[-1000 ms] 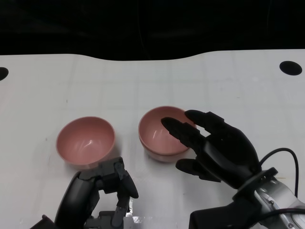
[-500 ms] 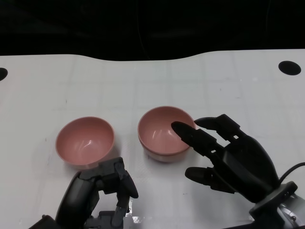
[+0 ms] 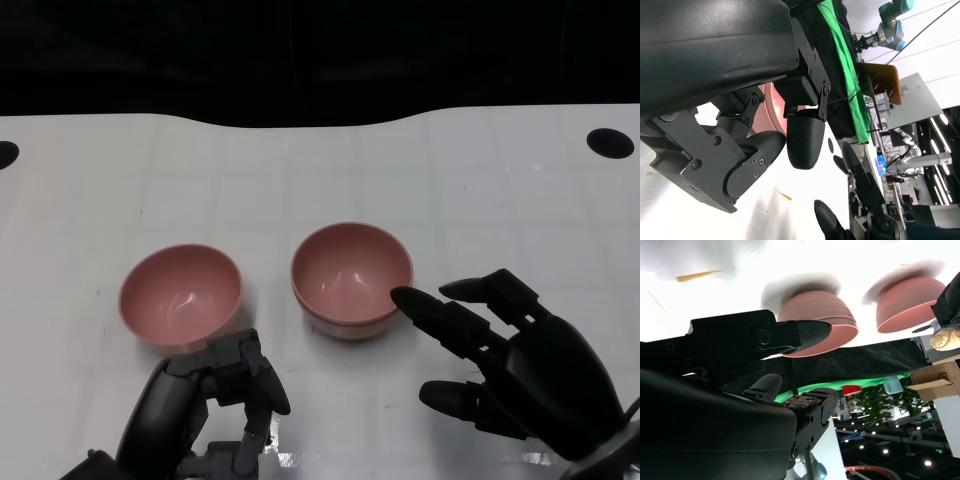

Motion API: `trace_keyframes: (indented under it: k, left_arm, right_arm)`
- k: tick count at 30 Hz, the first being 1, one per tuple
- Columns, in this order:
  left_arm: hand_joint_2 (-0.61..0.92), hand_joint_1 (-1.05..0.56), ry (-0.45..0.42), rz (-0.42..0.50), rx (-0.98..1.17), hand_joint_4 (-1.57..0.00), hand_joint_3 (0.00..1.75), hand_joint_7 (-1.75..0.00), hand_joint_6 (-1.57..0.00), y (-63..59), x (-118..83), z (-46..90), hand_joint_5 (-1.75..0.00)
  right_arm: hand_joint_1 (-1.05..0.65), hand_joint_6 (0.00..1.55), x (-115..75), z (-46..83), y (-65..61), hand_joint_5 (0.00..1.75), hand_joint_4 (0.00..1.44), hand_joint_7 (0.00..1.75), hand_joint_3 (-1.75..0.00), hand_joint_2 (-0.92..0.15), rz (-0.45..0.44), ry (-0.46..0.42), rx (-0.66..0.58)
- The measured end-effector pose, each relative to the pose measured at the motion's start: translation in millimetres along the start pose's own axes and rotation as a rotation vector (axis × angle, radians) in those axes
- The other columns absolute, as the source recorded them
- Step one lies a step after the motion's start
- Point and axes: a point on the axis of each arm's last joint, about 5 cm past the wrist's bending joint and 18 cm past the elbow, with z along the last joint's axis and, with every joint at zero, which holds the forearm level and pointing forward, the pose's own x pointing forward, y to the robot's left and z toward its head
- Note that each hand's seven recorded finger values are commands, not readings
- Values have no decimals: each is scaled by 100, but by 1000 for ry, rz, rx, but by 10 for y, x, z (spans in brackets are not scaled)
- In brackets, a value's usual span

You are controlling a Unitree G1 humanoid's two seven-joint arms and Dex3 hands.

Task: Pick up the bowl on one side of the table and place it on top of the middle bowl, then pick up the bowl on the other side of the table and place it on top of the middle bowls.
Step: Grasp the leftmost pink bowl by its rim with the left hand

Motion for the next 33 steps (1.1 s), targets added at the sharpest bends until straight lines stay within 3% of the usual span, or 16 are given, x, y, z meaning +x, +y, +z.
trace_keyframes:
  k: [12, 21, 30, 31, 33]
  left_arm:
    - [36, -12, 2, 10, 4, -86, 141, -143, -81, 22, -3, 3, -174]
    - [36, -14, 4, 27, 15, -85, 139, -145, -80, 44, -7, 4, -174]
    - [36, -14, 1, 36, 43, -86, 137, -146, -80, 71, -3, 12, -175]
    - [36, -13, 0, 36, 44, -86, 137, -146, -80, 72, 1, 13, -175]
    - [37, -13, -2, 39, 44, -87, 138, -146, -80, 73, 5, 15, -175]
  right_arm:
    - [-42, 63, -169, 9, 3, 101, 32, 21, -4, -92, -76, 6, 52]
    - [-35, 83, -230, 24, 58, 118, 58, 39, -3, -92, -142, 15, 74]
    - [-14, 95, -269, 3, 104, 119, 77, 59, -5, -90, -162, 34, 79]
    - [-12, 94, -272, 0, 108, 119, 79, 65, -9, -88, -161, 37, 80]
    - [-8, 90, -281, -8, 116, 119, 82, 83, -73, -56, -157, 44, 82]
